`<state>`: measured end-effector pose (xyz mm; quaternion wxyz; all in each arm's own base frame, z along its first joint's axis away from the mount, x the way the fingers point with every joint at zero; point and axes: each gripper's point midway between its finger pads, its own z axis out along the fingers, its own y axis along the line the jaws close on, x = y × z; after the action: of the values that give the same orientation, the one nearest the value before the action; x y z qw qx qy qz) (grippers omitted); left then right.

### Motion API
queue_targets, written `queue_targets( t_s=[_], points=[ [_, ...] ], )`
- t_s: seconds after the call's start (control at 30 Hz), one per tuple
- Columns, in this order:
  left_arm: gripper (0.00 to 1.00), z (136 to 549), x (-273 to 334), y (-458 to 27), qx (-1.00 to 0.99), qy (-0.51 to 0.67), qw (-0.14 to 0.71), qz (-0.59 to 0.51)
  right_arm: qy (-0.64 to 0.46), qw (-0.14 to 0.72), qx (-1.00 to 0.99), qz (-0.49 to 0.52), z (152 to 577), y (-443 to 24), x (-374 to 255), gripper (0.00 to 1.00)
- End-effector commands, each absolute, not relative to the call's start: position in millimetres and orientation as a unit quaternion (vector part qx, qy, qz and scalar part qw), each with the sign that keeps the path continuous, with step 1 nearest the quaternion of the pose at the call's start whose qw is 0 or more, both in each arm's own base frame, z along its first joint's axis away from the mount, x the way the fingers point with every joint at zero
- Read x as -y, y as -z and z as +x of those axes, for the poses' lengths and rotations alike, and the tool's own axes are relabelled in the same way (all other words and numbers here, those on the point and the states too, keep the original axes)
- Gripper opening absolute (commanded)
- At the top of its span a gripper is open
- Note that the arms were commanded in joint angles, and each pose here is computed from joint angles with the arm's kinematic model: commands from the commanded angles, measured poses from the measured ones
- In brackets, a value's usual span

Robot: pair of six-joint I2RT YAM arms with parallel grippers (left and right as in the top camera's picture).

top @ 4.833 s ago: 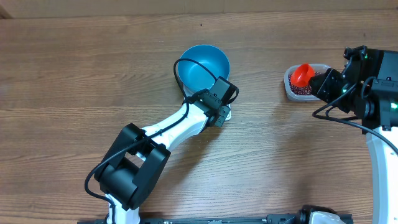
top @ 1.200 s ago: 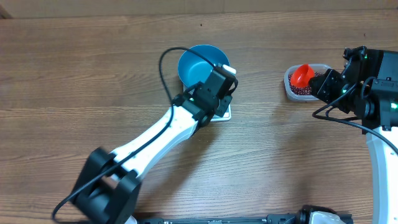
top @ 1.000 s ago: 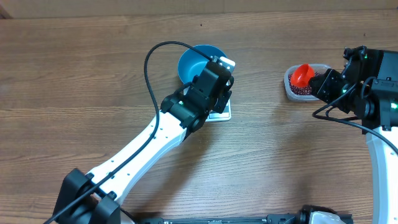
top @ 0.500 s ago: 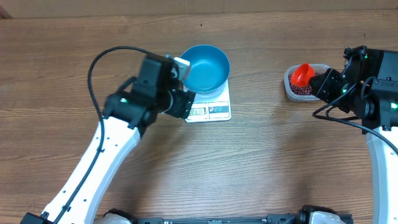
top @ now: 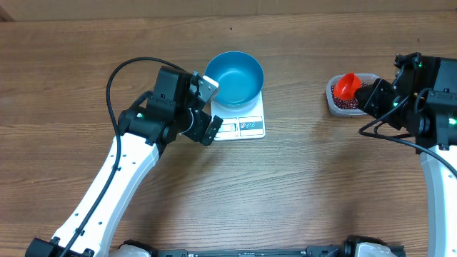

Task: Scoop item into bowl and weigh 150g on scale
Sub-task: 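Lift the left gripper away from the scale buttons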

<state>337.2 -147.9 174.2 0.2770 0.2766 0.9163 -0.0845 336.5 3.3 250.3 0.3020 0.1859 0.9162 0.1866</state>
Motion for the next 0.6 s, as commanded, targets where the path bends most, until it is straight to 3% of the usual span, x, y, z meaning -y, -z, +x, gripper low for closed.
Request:
queue_targets(
  t_s=[0.0, 0.13, 0.57],
  points=[
    [1.0, 343, 154, -175, -0.907, 0.092, 0.29, 0.29, -0.185, 0.323, -0.91, 0.18, 340, -265, -1, 0.04],
    [1.0, 328, 174, -177, -0.857, 0.125, 0.29, 0.407, -0.185, 0.321, -0.911, 0.181, 339, -264, -2, 0.04],
    [1.0, 315, 158, -161, -0.869, 0.134, 0.25, 0.406, -0.185, 0.319, -0.912, 0.181, 338, -264, -2, 0.04]
  ],
)
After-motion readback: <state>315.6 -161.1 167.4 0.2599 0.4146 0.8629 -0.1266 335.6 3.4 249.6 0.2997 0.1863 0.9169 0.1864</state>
